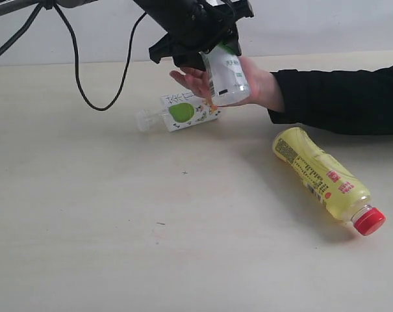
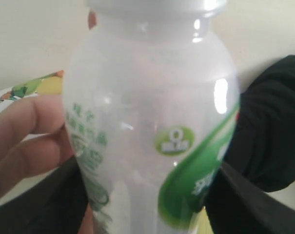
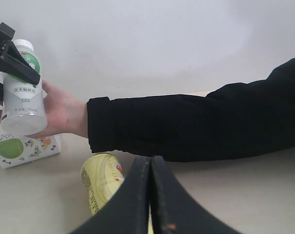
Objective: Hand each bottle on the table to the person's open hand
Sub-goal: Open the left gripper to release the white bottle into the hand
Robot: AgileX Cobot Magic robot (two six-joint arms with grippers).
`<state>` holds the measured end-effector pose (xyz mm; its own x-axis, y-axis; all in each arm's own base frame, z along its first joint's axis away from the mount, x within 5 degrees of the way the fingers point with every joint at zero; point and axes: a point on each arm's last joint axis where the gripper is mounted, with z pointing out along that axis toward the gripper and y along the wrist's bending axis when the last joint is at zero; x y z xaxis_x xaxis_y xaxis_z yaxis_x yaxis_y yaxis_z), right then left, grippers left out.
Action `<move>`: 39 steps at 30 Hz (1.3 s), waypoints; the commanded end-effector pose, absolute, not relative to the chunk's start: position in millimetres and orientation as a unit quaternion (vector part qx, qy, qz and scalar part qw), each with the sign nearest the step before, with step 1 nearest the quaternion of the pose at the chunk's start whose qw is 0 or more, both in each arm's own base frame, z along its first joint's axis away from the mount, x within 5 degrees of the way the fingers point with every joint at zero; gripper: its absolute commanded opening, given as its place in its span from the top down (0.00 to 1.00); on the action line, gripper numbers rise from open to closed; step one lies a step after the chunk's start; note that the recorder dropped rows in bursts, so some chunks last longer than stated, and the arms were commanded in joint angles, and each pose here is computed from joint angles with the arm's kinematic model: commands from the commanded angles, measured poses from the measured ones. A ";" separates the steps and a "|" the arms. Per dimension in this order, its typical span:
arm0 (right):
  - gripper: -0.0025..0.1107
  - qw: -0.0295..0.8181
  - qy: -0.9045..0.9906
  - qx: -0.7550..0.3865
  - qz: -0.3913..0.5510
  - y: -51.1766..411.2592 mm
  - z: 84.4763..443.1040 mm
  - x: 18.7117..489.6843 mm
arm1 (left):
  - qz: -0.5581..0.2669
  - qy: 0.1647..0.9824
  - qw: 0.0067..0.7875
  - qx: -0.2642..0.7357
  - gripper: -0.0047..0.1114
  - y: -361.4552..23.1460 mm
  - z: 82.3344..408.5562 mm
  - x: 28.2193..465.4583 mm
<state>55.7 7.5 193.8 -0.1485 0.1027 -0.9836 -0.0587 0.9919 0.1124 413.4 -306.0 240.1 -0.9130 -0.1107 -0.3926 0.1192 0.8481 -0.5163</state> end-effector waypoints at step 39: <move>0.98 0.654 0.754 0.014 0.058 7.2 192.6 55.4 | -0.188 0.941 0.244 0.141 0.35 -259.8 287.9 410.6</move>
<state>55.6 7.5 193.6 -0.1504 0.1026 -0.9833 -0.0592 0.9919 0.1125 417.5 -264.2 272.1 -0.8808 0.0435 -0.4715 0.2368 0.9027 -0.3593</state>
